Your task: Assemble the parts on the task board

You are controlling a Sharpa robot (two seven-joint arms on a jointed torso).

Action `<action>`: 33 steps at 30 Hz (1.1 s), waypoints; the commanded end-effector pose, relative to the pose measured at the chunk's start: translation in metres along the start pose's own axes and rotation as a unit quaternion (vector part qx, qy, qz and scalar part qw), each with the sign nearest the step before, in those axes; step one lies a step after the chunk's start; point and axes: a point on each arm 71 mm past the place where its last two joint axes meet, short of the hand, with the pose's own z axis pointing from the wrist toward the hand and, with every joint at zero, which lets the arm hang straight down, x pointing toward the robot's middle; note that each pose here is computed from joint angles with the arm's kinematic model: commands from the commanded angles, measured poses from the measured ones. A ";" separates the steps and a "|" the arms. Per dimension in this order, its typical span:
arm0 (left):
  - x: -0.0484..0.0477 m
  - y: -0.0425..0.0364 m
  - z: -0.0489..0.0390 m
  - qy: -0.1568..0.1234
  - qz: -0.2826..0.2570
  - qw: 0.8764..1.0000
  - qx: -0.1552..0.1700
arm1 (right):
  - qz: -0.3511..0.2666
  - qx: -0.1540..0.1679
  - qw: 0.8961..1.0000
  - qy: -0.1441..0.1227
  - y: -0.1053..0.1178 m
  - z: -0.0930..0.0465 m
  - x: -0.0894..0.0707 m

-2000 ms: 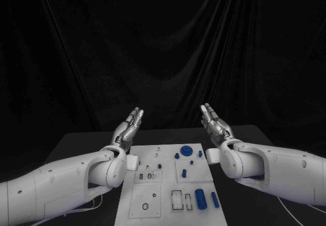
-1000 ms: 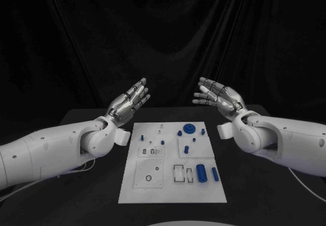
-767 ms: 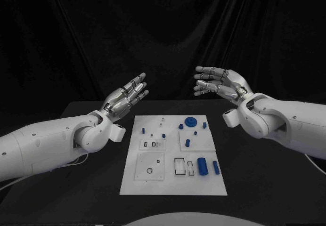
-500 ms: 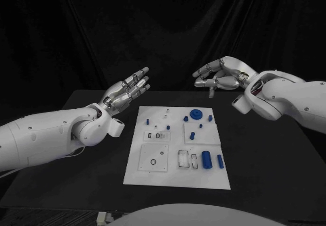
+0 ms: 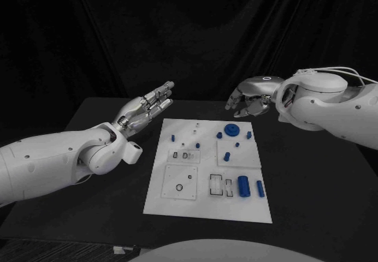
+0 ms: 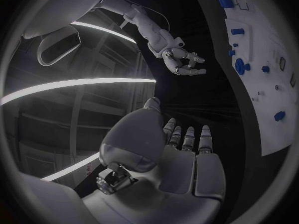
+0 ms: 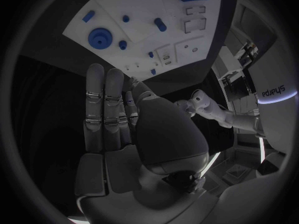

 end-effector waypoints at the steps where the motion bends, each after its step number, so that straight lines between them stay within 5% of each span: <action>1: 0.0003 -0.0153 -0.0015 0.003 0.019 0.995 0.093 | -0.095 0.025 0.995 0.010 -0.002 0.001 0.001; 12: -0.0016 -0.0137 0.0001 0.005 0.020 0.995 0.093 | -0.097 0.017 0.995 -0.003 -0.004 0.007 0.014; 33: -0.0030 -0.0106 0.0029 0.013 0.014 0.995 0.093 | -0.069 -0.024 0.997 -0.010 0.005 0.021 0.064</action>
